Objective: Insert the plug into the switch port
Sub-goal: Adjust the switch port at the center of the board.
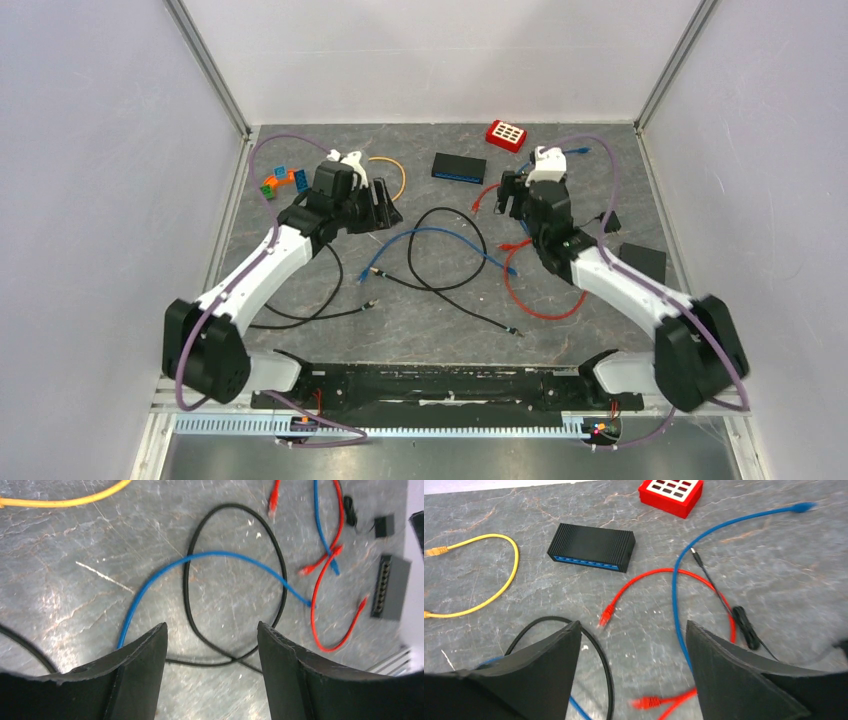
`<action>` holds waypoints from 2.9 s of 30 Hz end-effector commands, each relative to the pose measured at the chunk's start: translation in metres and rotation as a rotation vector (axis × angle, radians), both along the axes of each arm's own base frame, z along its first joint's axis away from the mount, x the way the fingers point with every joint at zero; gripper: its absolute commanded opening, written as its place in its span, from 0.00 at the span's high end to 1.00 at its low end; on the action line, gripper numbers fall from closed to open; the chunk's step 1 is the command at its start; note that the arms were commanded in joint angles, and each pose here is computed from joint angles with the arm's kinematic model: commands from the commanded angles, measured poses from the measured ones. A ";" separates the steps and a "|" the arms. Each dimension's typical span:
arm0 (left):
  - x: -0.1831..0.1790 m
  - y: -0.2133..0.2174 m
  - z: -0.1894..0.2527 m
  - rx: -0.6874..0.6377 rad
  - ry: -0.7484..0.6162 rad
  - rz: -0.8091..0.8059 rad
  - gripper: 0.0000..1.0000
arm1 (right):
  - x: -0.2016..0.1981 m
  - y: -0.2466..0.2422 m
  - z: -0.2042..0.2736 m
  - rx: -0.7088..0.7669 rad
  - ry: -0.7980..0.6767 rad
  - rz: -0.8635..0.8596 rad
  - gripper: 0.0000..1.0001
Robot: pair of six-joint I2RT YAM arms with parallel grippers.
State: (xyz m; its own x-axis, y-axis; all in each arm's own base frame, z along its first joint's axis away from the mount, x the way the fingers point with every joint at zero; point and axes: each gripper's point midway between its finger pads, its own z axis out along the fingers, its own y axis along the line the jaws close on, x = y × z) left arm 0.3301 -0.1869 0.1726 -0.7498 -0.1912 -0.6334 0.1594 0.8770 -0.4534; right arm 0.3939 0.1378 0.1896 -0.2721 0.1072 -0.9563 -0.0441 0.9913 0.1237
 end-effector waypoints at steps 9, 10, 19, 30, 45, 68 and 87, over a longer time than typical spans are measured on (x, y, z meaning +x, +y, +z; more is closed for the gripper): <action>0.139 -0.022 0.003 -0.262 -0.122 0.068 0.29 | 0.095 0.054 -0.030 0.280 0.037 0.249 0.38; 0.150 -0.027 -0.002 -0.269 -0.125 0.061 0.29 | 0.100 0.055 -0.033 0.290 0.039 0.250 0.38; 0.222 -0.066 -0.050 -0.366 -0.100 -0.020 0.33 | 0.152 0.057 -0.075 0.339 0.110 0.221 0.43; 0.255 -0.083 -0.093 -0.376 -0.086 -0.069 0.34 | 0.180 0.052 -0.106 0.320 0.134 0.174 0.39; 0.246 -0.120 -0.115 -0.415 -0.034 -0.160 0.37 | 0.202 0.061 -0.134 0.359 0.149 0.213 0.41; 0.152 -0.103 -0.122 -0.291 -0.008 -0.149 0.42 | 0.194 0.098 -0.121 0.423 0.079 0.518 0.52; 0.064 -0.025 0.031 -0.018 -0.123 -0.117 0.27 | 0.103 -0.032 -0.068 -0.040 0.286 0.109 0.42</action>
